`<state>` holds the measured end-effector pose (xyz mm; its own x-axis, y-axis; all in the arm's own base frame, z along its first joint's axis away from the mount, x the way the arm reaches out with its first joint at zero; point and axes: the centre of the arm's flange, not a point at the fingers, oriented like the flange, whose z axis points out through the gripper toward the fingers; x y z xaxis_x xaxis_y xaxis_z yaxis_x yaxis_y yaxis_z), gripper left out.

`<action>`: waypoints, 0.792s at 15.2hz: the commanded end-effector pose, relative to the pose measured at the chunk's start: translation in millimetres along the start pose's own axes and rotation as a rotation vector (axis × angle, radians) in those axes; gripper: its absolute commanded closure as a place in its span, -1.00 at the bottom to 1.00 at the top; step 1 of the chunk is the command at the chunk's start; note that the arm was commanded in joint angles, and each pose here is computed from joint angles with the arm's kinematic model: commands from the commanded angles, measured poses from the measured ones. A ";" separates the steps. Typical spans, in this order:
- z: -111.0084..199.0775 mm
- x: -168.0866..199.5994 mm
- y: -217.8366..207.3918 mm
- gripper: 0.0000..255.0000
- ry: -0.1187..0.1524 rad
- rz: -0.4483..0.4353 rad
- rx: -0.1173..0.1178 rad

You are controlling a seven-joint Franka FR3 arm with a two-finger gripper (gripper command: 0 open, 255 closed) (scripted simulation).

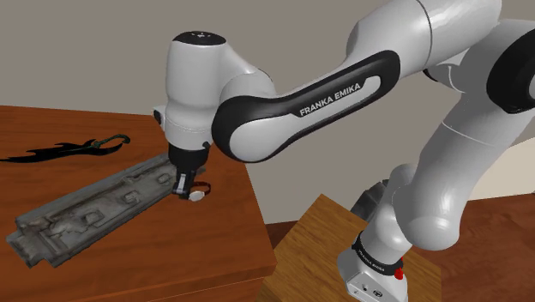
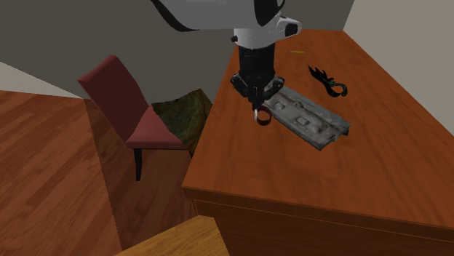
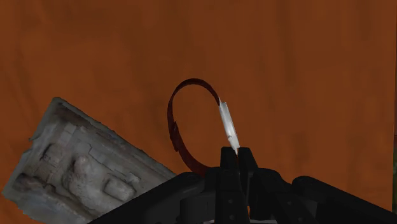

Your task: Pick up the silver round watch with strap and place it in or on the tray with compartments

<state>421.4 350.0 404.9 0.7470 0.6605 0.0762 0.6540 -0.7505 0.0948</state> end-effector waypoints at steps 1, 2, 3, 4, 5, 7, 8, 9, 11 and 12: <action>-10.6 0.9 1.6 1.00 0.000 0.000 0.000; -15.9 1.3 2.1 1.00 0.000 0.000 0.000; -21.1 1.7 2.6 1.00 0.000 0.000 0.000; -26.3 2.1 3.1 1.00 0.000 0.000 0.000; -31.6 2.5 3.6 1.00 0.000 0.000 0.000; -42.1 3.3 4.6 1.00 0.000 0.000 0.000; -47.3 3.7 5.1 1.00 0.000 0.000 0.000; -52.5 4.1 5.6 1.00 0.000 0.000 0.000; -58.8 4.6 6.2 1.00 0.000 0.000 0.000; -58.9 17.5 8.8 1.00 0.000 0.000 0.000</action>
<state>426.7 352.6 462.6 0.7467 0.6608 0.0763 0.6543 -0.7503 0.0948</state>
